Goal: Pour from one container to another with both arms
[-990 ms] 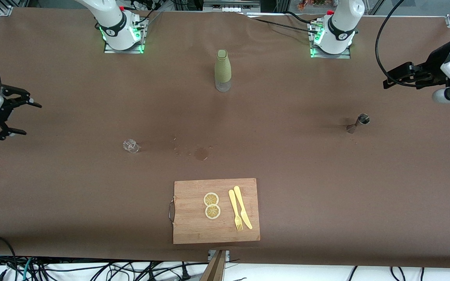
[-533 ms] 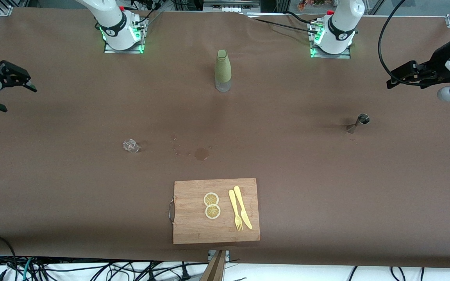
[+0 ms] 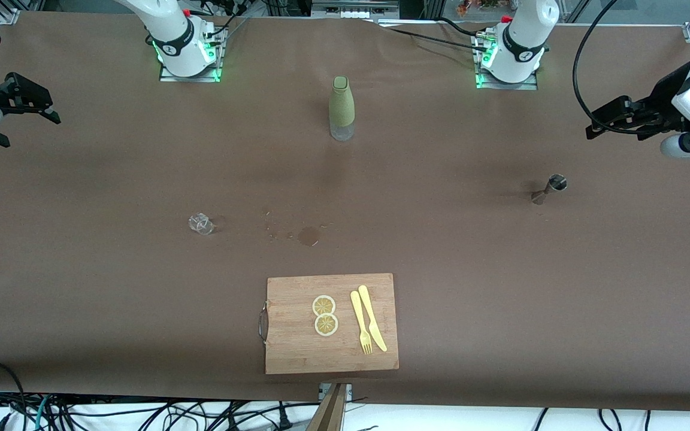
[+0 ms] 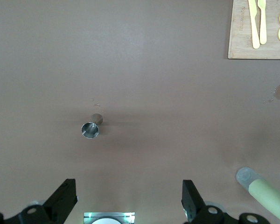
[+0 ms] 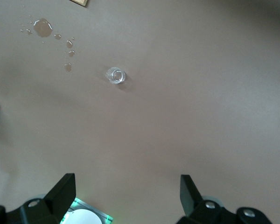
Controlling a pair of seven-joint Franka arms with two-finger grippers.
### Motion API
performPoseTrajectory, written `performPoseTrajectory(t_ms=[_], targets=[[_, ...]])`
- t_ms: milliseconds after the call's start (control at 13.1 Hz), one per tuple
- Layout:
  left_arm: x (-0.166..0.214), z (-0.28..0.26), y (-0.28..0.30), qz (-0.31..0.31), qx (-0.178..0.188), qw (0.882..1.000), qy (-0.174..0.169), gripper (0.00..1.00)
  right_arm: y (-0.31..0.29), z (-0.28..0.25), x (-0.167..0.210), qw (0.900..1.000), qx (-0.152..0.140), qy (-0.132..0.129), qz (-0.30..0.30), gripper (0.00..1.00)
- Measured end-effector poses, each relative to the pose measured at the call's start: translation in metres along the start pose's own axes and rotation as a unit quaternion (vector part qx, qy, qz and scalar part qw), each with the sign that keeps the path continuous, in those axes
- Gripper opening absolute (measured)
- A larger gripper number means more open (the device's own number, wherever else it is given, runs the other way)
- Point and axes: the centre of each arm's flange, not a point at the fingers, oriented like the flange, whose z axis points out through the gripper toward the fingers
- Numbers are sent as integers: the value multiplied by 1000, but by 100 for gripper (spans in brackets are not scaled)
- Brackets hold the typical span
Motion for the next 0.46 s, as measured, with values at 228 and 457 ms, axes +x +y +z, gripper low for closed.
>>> performPoseTrajectory(t_ms=[228,457], targets=[[0,2,7,8,7,1000,1,100,4,0,-2,1000,-17,-9,2,100],[0,2,9,12,13,1000,2,100,5,-5,-3,1000,-29,-9,5,100]])
